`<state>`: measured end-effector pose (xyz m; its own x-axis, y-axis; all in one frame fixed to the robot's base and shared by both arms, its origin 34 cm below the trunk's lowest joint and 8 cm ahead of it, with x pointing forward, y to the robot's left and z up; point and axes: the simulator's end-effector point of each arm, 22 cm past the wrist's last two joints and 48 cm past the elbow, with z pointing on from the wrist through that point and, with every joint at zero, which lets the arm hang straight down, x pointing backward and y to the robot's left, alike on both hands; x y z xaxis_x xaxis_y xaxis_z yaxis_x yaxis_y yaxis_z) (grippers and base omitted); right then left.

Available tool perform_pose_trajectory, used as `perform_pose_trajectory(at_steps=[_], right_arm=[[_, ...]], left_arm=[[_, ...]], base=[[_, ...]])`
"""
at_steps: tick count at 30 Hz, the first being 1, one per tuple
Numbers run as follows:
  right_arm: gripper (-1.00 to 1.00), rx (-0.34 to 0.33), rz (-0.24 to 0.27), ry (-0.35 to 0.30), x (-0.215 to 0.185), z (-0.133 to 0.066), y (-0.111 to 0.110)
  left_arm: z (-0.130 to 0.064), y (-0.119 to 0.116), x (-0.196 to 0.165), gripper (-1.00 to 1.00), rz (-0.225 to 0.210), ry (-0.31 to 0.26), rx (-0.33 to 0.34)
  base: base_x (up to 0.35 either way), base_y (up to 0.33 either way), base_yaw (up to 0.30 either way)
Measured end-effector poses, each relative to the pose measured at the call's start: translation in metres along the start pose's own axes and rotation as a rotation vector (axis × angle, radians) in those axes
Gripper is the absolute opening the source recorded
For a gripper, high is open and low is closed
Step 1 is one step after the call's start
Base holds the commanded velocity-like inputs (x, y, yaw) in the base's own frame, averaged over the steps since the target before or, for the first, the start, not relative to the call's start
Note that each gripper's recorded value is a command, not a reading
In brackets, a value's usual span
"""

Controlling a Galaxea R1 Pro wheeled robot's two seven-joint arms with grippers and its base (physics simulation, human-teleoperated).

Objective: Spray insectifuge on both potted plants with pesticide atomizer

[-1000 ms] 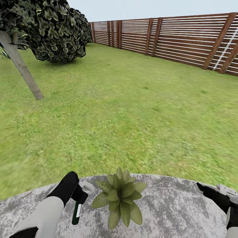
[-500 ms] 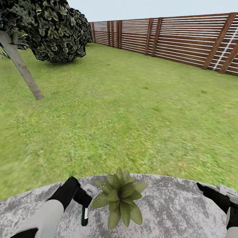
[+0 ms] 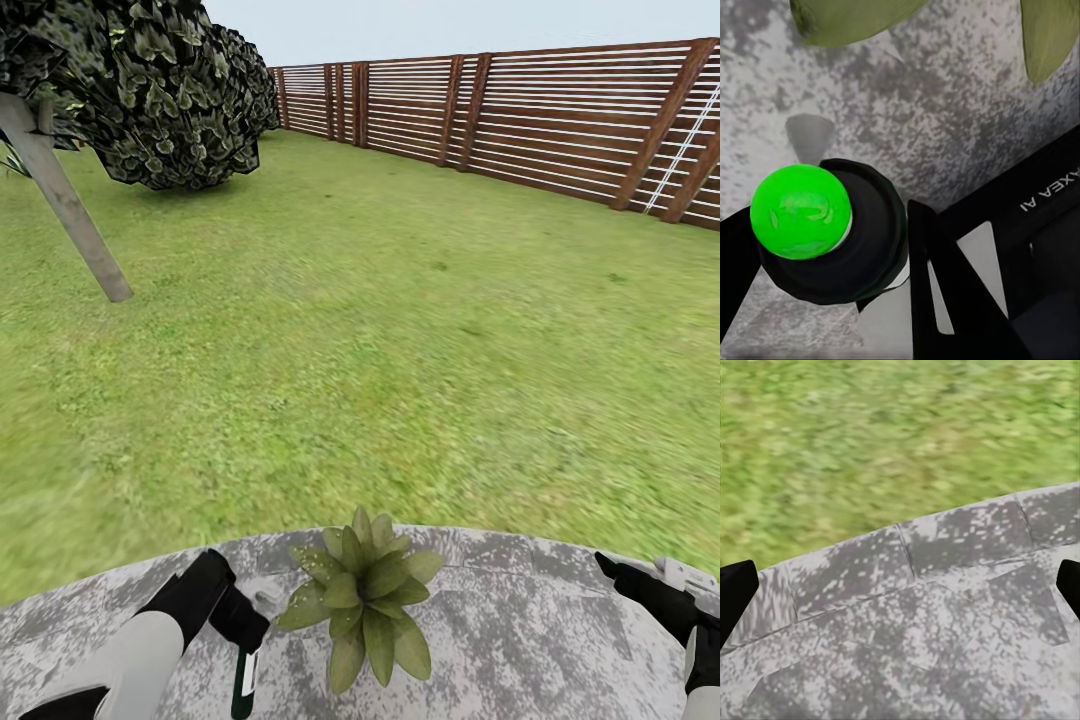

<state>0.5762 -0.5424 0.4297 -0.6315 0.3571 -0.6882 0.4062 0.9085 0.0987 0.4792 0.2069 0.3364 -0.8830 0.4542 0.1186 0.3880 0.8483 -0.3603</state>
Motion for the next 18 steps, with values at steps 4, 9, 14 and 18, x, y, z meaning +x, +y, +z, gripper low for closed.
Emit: perform_pose_trajectory(at_steps=[4,9,14,18], right_arm=[[1.0,0.0,0.0,0.0,0.0,0.0,-0.0001],[1.0,0.0,0.0,0.001,0.0003,0.0002,0.0001],[1.0,0.0,0.0,0.001,0.0005,0.0003,-0.0001],[1.0,-0.001,-0.001,0.001,0.0006,0.0002,-0.0001]], left_arm=[[0.0002,0.0,0.0005,-1.0,0.0,0.002,0.0],[-0.0008,0.001,-0.0009,-1.0,-0.001,-0.001,-0.002],[-0.0041,0.0044,-0.0053,-1.0,0.0,-0.012,-0.012],[-0.0062,0.006,-0.0077,-1.0,0.002,-0.019,-0.017]], base=[[0.0,0.0,0.0],[-0.113,-0.18,0.071],[-0.125,-0.258,0.048],[-0.015,-0.047,0.002]])
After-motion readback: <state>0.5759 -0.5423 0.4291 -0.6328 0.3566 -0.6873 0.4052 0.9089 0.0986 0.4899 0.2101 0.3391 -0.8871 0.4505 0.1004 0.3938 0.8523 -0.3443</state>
